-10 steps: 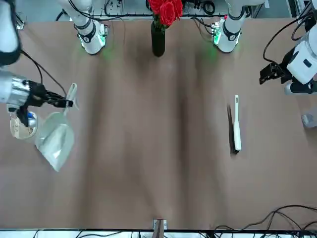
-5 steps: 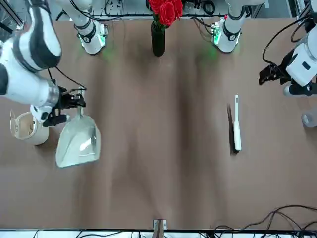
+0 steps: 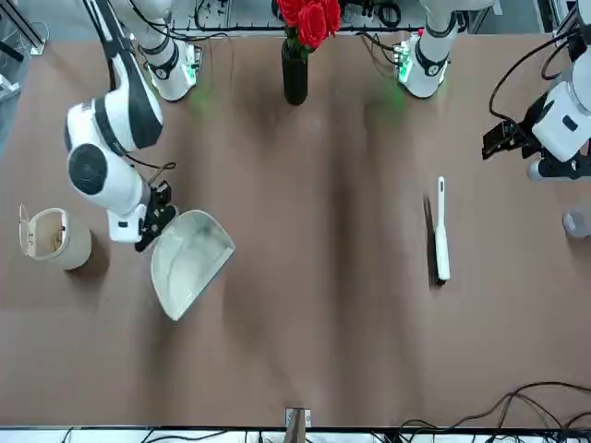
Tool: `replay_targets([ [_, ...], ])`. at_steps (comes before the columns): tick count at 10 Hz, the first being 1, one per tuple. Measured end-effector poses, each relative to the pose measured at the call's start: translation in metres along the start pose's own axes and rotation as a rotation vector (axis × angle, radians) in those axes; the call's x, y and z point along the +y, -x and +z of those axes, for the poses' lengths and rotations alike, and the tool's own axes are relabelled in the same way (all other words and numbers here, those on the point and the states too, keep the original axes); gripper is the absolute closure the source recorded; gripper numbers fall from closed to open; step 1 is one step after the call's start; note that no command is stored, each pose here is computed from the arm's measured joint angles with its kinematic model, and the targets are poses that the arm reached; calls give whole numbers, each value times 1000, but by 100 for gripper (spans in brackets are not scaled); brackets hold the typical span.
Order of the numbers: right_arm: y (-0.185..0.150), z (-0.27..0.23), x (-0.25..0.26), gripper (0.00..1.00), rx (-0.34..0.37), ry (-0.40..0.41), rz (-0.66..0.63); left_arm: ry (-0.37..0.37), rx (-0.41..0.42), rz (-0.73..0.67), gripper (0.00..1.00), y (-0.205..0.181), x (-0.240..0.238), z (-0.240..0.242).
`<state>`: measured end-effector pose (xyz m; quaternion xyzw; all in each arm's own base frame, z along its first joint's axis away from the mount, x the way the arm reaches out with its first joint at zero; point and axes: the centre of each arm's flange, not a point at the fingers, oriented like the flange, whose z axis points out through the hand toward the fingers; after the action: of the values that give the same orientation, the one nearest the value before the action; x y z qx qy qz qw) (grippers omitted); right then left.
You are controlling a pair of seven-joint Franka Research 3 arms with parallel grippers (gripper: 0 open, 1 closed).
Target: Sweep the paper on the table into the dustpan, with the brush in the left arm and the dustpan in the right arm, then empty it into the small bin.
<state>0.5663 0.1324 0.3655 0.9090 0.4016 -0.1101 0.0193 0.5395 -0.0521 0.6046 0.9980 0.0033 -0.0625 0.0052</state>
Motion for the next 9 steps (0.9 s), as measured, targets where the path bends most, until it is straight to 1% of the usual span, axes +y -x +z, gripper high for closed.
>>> replay_targets([
  [2, -6, 20, -6, 68, -45, 49, -128, 6, 70, 7, 0, -7, 4, -7],
  [3, -15, 31, -18, 68, -65, 88, -215, 8, 85, 9, 0, -8, 5, -9],
  [4, -26, 41, -35, 68, -86, 122, -290, 8, 90, 9, 0, -8, 6, -10],
  [5, -33, 50, -47, 68, -98, 141, -337, 8, 90, 11, 0, -8, 6, -10],
  [7, -43, 62, -57, 68, -130, 209, -435, 8, 90, 13, 0, -8, 8, -11],
  [9, -50, 84, -69, 68, -164, 230, -506, 7, 90, 21, 0, -7, 12, -11],
])
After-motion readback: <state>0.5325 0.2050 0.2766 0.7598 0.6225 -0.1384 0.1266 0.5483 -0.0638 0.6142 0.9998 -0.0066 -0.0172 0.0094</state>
